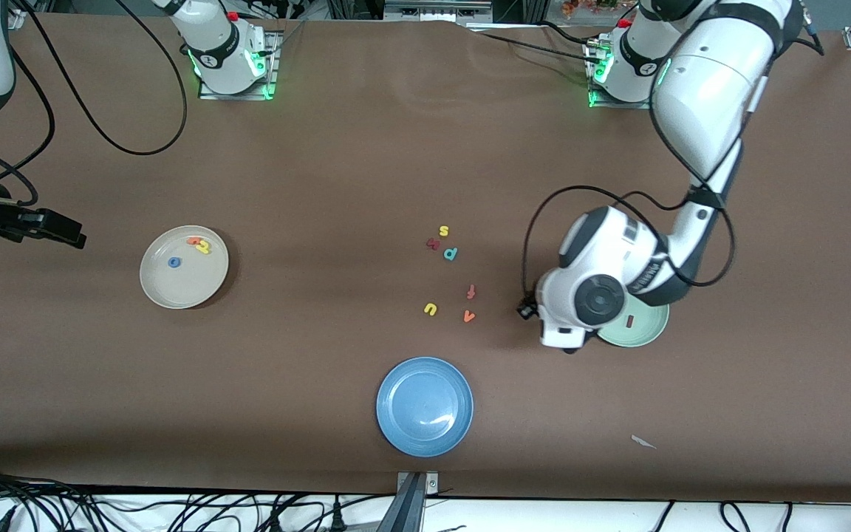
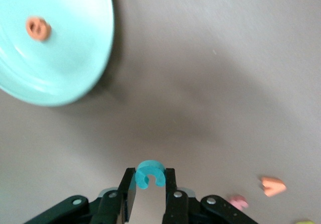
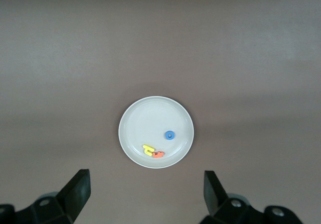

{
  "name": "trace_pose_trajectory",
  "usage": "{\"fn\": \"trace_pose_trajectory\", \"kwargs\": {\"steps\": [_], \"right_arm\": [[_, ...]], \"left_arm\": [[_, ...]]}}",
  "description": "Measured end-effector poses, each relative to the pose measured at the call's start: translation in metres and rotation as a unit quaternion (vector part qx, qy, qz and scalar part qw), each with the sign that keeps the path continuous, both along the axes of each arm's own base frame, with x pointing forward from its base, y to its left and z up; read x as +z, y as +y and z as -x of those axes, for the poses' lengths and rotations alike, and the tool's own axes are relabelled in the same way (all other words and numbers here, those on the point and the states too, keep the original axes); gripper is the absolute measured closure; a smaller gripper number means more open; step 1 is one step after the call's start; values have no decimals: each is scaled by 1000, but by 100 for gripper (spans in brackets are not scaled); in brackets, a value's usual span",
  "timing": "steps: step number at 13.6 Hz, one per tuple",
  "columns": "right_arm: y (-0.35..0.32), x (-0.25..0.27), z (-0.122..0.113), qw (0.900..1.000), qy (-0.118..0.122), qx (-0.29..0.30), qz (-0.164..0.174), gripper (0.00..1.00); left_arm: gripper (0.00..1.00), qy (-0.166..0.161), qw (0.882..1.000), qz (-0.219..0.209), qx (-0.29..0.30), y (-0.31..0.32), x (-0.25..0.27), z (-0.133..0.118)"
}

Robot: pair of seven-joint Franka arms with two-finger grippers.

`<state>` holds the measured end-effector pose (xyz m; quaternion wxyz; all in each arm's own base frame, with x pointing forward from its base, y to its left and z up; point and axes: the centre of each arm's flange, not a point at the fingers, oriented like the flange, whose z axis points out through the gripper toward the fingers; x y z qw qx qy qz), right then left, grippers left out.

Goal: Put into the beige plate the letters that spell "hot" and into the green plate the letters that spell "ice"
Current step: 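Carry the teal c to the green plate and open the left gripper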

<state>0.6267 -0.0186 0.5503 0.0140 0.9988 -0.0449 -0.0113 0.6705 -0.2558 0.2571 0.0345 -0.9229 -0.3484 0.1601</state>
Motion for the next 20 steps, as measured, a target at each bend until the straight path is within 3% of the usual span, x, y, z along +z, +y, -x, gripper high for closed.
{"fn": "trace_pose_trajectory", "kwargs": {"steps": [6,10,14,20], "right_arm": [[-6,1,0,1000,-4,-6,-2,0],[-11,8,1,1000,-11,-11,-2,0],[-12,14,1,1000,-16,-11,-2,0],[-12,15,0,1000,-18,-12,-2,0]], "left_arm": [[72,19,996,39,-76,85,-19,-12],[72,46,983,83,-154,147,-51,-2],[72,48,978,94,-177,138,-58,4],[18,39,977,95,-186,127,-54,3]]}}
